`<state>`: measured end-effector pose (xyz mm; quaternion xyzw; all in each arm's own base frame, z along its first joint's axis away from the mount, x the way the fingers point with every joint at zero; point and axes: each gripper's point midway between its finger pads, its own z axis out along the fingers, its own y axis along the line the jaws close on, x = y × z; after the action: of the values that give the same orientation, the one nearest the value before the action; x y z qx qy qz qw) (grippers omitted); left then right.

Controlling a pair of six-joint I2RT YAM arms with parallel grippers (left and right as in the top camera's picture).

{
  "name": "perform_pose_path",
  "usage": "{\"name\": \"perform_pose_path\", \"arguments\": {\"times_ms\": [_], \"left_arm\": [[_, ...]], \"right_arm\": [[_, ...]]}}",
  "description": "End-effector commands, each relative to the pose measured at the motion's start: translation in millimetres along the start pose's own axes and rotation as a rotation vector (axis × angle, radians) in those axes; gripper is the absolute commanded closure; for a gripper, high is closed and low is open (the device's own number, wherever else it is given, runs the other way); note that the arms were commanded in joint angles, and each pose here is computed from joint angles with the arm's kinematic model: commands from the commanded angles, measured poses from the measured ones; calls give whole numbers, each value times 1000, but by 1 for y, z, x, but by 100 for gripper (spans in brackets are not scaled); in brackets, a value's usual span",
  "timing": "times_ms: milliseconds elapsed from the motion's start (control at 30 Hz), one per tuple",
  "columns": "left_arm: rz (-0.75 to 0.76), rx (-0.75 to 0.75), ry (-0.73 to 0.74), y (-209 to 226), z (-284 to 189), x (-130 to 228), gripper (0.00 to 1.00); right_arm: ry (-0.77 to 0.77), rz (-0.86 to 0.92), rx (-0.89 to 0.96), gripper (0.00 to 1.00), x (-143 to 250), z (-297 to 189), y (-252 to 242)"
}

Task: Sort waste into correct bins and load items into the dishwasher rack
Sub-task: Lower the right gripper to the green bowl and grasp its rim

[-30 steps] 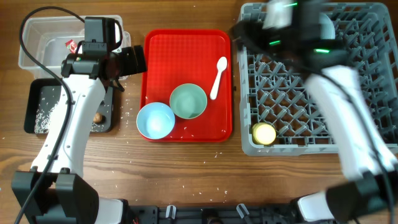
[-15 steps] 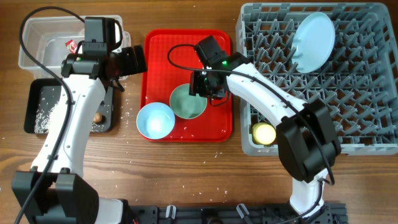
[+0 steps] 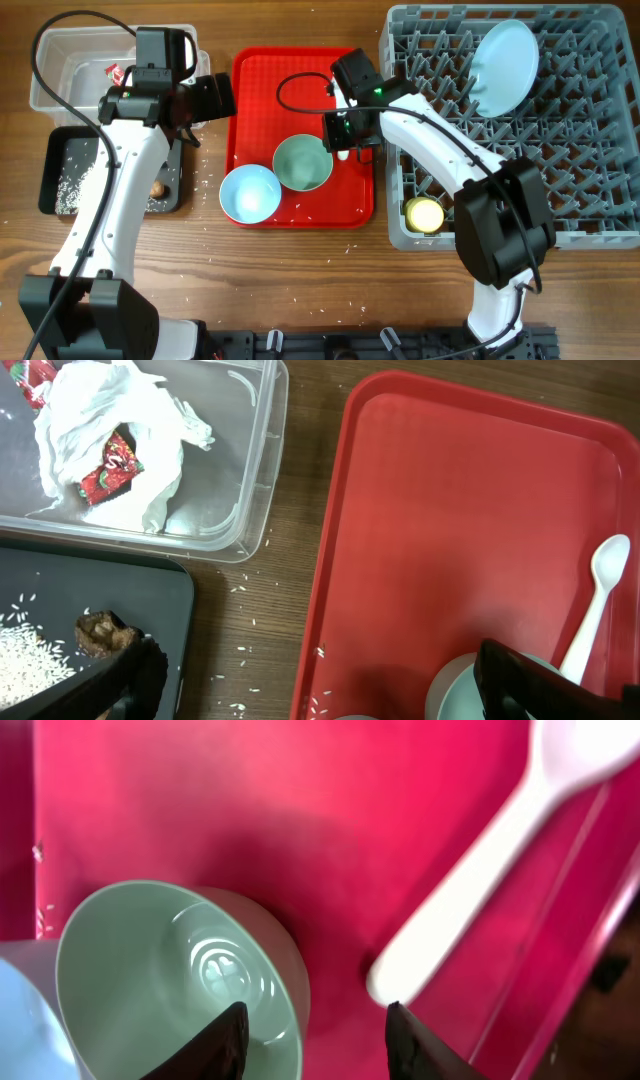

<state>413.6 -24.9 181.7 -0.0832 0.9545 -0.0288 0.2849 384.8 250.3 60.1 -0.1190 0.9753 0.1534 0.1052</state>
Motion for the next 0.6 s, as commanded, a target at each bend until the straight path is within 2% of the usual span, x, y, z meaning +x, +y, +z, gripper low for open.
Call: {"name": "perform_pose_path", "arguments": {"times_ms": [0, 100, 367, 567], "left_arm": [[5, -10, -4, 1, 1, -2, 0], [5, -10, -4, 1, 1, -2, 0], [5, -9, -3, 1, 1, -2, 0], [5, -10, -4, 1, 1, -2, 0]], "right_arm": [[15, -158, -53, 55, 3, 9, 10], [54, -202, -75, 57, 11, 22, 10], [60, -234, -74, 75, 11, 29, 8], [60, -263, -75, 76, 12, 31, 7]]}}
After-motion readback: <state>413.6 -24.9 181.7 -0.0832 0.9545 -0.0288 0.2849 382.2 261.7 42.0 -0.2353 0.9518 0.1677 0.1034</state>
